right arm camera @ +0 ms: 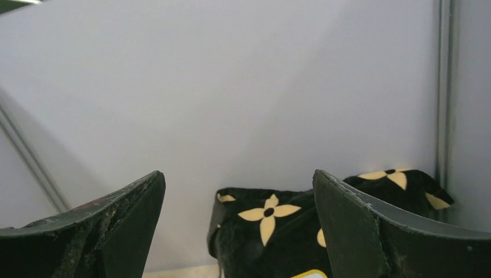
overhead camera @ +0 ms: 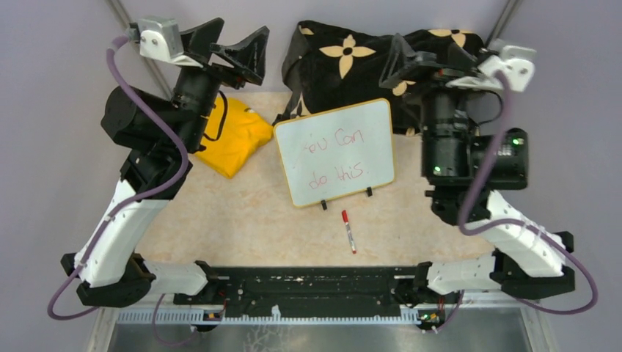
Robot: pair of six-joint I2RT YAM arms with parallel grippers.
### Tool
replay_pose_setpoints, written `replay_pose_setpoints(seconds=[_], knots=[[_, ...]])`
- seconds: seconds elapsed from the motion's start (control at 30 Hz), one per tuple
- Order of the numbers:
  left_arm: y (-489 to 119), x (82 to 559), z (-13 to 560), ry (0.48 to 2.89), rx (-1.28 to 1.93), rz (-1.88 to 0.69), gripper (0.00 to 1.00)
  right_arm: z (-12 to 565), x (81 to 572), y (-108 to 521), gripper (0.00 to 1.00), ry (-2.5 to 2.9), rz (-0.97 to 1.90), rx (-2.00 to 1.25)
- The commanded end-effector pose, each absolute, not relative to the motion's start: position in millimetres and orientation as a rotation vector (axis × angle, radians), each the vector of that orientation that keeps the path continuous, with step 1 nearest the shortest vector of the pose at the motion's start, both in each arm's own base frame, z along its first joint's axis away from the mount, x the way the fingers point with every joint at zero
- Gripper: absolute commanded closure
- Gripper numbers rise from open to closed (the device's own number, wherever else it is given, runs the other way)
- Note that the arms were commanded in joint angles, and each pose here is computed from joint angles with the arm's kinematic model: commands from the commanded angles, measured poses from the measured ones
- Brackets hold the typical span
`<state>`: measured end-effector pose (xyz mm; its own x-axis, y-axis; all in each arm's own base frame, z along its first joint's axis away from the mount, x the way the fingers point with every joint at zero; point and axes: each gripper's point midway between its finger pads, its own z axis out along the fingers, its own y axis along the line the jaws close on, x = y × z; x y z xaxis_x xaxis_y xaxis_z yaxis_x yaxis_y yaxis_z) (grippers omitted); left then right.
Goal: Write a sentence on the whiteboard
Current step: Reset both arms
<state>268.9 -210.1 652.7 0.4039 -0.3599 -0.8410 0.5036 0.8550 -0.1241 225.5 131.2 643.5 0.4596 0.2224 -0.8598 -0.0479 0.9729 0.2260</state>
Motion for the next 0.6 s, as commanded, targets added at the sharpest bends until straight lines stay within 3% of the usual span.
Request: replay_pose_setpoints(seconds=[0.0,0.33,0.57], knots=[[-172,268,647,1.061,-0.035,-0.519,0.01,656,200,108,0.05,0.97,0.43,0.22],[-162,282,575,1.28,-0.14,-0.458,0.01,586,205,112,0.02,1.088,0.347,0.122],[-162,282,547,1.348,-0.133,-0.441,0.01,581,199,113,0.01,1.114,0.432,0.105]])
